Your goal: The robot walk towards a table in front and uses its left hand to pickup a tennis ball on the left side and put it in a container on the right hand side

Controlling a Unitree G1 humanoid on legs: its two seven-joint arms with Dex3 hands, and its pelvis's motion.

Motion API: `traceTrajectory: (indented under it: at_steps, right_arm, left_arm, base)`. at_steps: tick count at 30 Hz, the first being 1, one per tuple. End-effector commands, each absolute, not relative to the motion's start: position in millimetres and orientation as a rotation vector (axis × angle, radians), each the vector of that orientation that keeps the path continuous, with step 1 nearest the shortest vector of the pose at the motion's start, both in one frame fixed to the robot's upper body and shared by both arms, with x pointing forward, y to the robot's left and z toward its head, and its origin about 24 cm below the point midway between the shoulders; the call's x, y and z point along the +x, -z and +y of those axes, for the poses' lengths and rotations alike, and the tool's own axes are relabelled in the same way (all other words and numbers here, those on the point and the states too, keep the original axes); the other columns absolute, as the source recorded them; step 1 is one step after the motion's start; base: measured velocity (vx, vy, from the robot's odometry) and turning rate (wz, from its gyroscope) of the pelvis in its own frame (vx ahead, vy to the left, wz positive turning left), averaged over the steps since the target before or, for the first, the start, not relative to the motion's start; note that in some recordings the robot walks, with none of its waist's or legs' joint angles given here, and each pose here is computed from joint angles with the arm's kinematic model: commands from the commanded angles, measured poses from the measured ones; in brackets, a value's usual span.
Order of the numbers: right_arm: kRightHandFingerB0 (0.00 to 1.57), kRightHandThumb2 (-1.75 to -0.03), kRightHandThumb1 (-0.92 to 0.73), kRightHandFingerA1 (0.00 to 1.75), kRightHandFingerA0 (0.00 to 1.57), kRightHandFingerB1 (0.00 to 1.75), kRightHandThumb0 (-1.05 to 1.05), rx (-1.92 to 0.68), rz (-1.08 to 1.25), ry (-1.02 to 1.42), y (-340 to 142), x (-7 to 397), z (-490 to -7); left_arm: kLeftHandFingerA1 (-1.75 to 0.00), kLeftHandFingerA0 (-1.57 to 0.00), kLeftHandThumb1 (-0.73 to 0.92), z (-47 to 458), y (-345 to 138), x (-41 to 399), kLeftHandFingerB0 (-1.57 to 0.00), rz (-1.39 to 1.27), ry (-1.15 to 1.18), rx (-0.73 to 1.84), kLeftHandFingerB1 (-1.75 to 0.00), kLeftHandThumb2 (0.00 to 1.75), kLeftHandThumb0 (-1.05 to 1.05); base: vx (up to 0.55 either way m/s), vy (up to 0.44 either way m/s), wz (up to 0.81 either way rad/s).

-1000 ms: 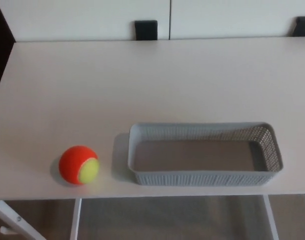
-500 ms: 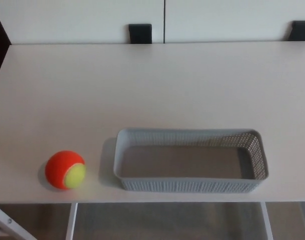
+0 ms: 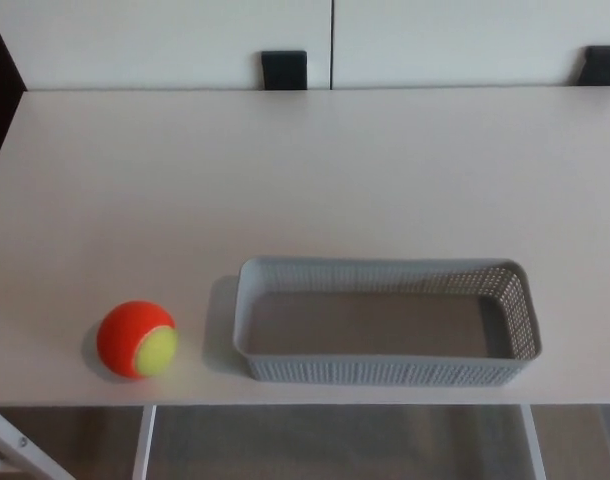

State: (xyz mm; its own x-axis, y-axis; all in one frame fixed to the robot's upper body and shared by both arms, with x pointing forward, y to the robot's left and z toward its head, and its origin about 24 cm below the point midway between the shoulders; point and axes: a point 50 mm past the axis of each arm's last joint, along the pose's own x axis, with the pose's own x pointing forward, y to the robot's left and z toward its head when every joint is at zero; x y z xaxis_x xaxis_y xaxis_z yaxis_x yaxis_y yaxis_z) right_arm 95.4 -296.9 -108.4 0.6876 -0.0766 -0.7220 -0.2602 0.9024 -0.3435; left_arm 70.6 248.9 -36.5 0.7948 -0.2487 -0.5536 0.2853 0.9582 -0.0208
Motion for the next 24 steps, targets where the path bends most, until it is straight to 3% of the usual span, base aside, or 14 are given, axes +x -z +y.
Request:
traceTrajectory:
  at_steps: [1, 8, 13, 14, 15, 24]
  right_arm:
    - [0.51, -0.78, -0.52, 0.58, 0.68, 0.51, -0.42, -0.455, 0.814, -0.087, 103.6, 101.3, -306.8]
    - [0.50, -0.78, -0.51, 0.58, 0.66, 0.52, -0.44, -0.436, 0.800, -0.073, 101.3, 105.2, -308.8]
    - [0.51, -0.77, -0.52, 0.56, 0.66, 0.52, -0.42, -0.455, 0.805, -0.079, 101.3, 105.6, -308.2]
    - [0.52, -0.77, -0.52, 0.57, 0.67, 0.52, -0.42, -0.456, 0.806, -0.075, 101.2, 107.4, -308.1]
    - [0.52, -0.77, -0.52, 0.57, 0.68, 0.52, -0.42, -0.460, 0.805, -0.073, 100.7, 109.9, -308.3]
    - [0.50, -0.78, -0.52, 0.59, 0.70, 0.52, -0.42, -0.436, 0.798, -0.077, 99.0, 114.1, -310.4]
  left_arm:
    - [-0.38, -0.36, 0.60, 196.8, -106.7, 65.3, -0.17, -0.020, 0.871, -0.034, -0.28, 0.58, -0.49]
    - [-0.36, -0.27, 0.62, 190.2, -179.3, 72.3, -0.17, -0.423, 0.845, -0.028, -0.27, 0.59, -0.34]
    - [-0.39, -0.28, 0.60, 194.3, -214.8, 79.7, -0.26, -0.663, 0.627, 0.075, -0.32, 0.57, -0.27]
    - [-0.43, -0.26, 0.56, 195.6, -219.6, 81.5, -0.23, -0.707, 0.597, 0.096, -0.38, 0.67, -0.32]
    - [-0.53, -0.20, 0.40, 197.0, -226.7, 86.0, -0.15, -0.774, 0.550, 0.139, -0.49, 0.88, -0.21]
    - [-0.53, -0.21, 0.41, 204.8, -235.4, 112.1, -0.14, -0.827, 0.392, 0.310, -0.49, 0.88, -0.17]
  base:
    - [0.00, 0.000, 0.00]
    - [0.00, 0.000, 0.00]
    - [0.00, 0.000, 0.00]
    - [0.00, 0.000, 0.00]
    - [0.00, 0.000, 0.00]
    - [0.00, 0.000, 0.00]
